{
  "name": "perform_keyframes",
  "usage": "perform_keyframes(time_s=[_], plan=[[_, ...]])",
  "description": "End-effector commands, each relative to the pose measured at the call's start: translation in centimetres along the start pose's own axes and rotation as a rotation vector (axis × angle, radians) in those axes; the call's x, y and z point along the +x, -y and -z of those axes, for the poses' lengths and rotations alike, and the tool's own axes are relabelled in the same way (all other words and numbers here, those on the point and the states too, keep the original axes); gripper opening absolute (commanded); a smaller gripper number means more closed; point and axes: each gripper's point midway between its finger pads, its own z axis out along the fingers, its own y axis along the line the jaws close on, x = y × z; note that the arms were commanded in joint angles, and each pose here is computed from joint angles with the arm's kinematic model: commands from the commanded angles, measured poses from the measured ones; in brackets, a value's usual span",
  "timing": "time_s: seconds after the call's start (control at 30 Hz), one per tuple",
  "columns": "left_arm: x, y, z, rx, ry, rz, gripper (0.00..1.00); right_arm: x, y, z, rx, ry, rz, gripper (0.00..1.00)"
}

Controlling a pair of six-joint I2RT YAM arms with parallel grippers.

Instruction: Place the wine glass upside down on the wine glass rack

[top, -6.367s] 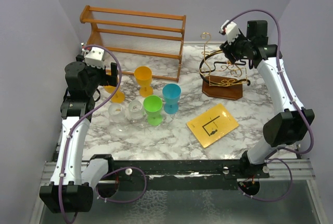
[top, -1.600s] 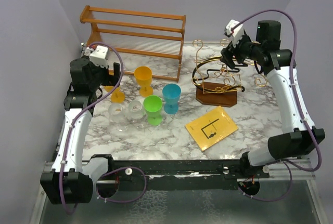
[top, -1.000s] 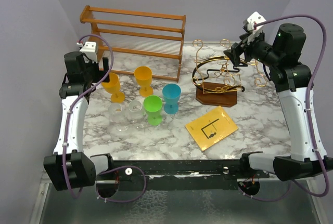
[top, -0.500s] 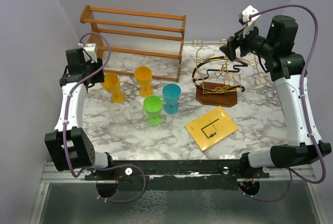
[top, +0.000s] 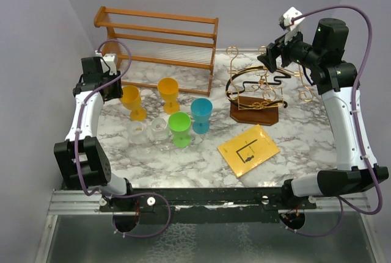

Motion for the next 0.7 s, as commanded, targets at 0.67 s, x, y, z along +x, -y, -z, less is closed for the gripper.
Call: perform_keyframes(time_s=[0.67], plan=[[-6.5,2.1,5.1,0.093,0.130,-0.073,0.00,-1.0,1.0,-0.8,-0.008,0.030,0.082,0.82]])
